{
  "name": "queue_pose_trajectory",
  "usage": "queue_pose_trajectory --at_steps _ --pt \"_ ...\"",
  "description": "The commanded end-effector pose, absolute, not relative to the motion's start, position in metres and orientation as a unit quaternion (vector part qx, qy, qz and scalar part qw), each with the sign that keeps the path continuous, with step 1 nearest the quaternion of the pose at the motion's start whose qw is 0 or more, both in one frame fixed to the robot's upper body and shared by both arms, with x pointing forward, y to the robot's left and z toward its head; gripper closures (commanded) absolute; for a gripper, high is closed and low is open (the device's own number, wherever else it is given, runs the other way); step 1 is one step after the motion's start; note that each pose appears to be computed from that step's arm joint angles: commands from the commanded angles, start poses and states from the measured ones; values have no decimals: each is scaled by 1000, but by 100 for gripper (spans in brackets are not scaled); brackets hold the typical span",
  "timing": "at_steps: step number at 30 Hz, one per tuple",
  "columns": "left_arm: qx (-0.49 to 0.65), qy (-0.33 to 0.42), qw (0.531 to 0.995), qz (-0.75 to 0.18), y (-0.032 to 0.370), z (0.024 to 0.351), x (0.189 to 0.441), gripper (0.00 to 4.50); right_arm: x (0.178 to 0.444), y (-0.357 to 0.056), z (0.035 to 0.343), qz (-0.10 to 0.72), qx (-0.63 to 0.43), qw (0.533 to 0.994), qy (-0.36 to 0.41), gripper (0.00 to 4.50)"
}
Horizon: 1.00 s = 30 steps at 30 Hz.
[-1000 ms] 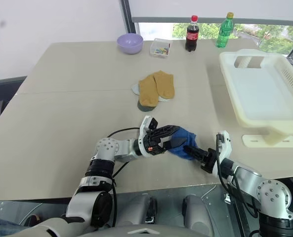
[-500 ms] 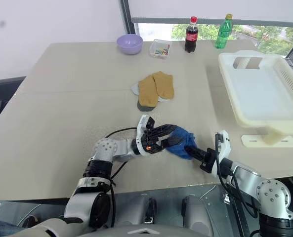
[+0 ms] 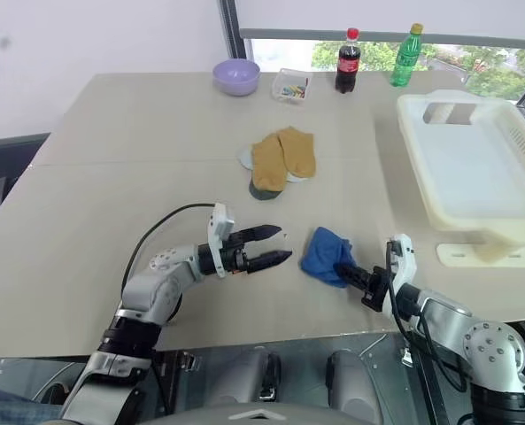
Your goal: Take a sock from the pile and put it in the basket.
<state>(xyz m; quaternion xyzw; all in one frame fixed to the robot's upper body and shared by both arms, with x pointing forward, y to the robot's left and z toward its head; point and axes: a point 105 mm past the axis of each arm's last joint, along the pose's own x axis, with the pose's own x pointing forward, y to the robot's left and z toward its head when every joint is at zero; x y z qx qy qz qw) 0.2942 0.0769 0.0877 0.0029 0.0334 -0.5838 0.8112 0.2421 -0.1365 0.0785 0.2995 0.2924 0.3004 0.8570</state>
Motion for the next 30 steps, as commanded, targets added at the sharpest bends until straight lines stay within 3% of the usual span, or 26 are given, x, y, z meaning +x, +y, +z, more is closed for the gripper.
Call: queue_pose_trajectory --at_steps 1,13,18,21,26,30 --pt "91 -55 774 -624 66 101 277 0 245 -144 93 311 275 868 273 448" --pt "94 -128 746 -647 58 108 265 0 254 -152 118 341 223 875 263 448" --pt "58 -162 767 -618 54 128 277 0 271 -155 176 354 161 903 186 448" --pt "41 -184 769 -611 43 145 281 0 280 -175 188 321 149 906 231 448" --pt "1 -215 779 -589 23 175 290 0 300 -206 233 281 167 922 208 448" --pt "3 -209 781 -588 8 182 295 0 312 -235 240 230 169 935 209 448"
